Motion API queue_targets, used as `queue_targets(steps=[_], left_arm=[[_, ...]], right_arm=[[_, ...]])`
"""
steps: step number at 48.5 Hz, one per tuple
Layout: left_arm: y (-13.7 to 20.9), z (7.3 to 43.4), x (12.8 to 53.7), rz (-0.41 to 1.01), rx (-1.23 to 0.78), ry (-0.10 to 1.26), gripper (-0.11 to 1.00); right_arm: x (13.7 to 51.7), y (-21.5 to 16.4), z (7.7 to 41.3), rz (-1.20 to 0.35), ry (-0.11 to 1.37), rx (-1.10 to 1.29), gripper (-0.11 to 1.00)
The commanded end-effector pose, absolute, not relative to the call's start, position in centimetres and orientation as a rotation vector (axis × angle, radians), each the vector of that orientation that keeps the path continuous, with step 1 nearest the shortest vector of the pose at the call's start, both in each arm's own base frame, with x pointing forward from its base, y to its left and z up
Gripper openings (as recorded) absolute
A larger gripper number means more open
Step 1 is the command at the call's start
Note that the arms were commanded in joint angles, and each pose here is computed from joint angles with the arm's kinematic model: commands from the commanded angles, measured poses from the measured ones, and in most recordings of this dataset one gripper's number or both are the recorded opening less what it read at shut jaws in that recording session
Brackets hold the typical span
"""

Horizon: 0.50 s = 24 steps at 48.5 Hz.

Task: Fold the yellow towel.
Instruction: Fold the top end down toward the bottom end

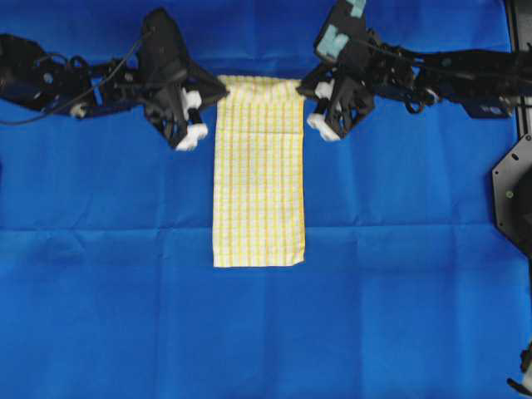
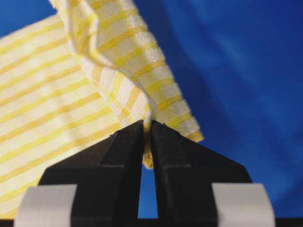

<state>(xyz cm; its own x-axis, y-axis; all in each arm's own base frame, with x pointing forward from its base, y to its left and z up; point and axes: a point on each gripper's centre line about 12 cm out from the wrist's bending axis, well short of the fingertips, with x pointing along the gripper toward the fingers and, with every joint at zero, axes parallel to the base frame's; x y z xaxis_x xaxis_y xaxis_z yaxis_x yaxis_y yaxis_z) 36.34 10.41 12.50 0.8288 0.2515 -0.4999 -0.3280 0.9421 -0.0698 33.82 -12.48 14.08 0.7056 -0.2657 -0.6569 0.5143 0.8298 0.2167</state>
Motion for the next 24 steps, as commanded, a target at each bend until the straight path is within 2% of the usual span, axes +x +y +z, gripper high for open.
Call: queue_targets(steps=[1, 24], left_arm=[[8.8, 14.3, 36.7, 0.269, -0.154, 0.460, 0.05], [-1.3, 13.9, 35.9, 0.034, -0.208, 0.502, 0.05]], right_arm=[[34.0, -11.0, 15.8, -0.408, 0.607, 0.399, 0.04], [34.2, -3.3, 15.9, -0.227, 0.623, 0.391, 0.04]])
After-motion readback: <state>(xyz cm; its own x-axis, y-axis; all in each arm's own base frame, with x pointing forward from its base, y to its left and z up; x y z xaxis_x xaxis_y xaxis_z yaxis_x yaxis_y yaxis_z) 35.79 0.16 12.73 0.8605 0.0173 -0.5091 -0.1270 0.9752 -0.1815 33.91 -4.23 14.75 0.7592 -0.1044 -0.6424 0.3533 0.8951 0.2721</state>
